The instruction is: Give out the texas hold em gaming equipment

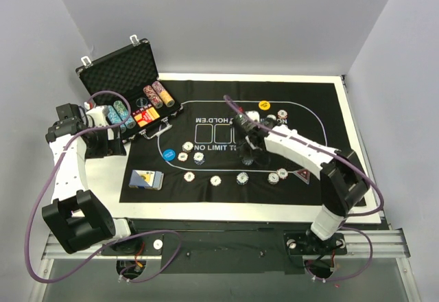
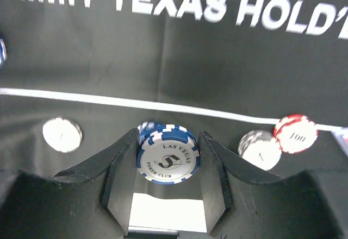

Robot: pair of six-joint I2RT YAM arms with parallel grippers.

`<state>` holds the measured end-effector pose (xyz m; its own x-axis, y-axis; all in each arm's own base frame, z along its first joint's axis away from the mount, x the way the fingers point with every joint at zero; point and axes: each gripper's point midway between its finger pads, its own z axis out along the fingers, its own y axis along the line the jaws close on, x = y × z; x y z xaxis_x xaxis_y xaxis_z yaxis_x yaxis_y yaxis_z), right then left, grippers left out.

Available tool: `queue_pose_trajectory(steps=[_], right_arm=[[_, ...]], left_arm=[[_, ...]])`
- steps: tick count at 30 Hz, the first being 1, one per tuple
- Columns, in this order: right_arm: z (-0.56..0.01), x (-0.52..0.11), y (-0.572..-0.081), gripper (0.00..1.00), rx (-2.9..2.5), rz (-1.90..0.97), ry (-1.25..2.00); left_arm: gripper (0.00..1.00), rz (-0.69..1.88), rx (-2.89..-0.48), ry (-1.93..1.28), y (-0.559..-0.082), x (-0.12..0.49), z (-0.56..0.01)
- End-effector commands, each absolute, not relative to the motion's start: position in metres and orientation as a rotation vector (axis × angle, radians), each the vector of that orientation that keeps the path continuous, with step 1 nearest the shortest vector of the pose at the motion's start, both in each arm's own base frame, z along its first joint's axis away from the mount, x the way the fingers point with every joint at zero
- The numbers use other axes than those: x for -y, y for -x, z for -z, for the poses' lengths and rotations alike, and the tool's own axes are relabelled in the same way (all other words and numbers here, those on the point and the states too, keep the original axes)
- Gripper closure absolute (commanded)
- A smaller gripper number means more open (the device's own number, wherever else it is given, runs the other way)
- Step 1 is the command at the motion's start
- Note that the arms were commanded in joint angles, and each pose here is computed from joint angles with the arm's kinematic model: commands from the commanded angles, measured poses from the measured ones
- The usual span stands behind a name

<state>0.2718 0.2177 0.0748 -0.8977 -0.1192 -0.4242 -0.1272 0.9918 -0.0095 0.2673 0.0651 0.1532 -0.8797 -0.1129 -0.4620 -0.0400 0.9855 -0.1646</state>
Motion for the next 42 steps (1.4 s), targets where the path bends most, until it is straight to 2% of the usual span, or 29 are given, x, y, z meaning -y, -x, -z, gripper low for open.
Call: queue_pose_trajectory(steps=[1,10,16,27,42], right_arm=[[-0.093,-0.205,-0.321,0.67,-2.684,-0.023,0.083],[-0.091,-0.179,-0.437,0.68,-2.644,0.04,-0.124],[-0.074,-0.163,-0.478,0.68,-2.646,0.061,-0.207],[-0.039,-0.151,-0.494,0.67,-2.686,0.111,-0.226],[-0.032,-0.142,-0.517,0.65,-2.65,0.136,-0.284]], left_arm=[[0.03,0.191,-2.609,0.092,-0.272,-0.068,-0.159],[0.03,0.179,-2.624,0.078,-0.271,-0.07,-0.155],[0.03,0.179,-2.631,0.066,-0.27,-0.07,-0.153],[0.03,0.175,-2.628,0.049,-0.267,-0.07,-0.158],[0.03,0.183,-2.635,0.031,-0.261,-0.067,-0.155]])
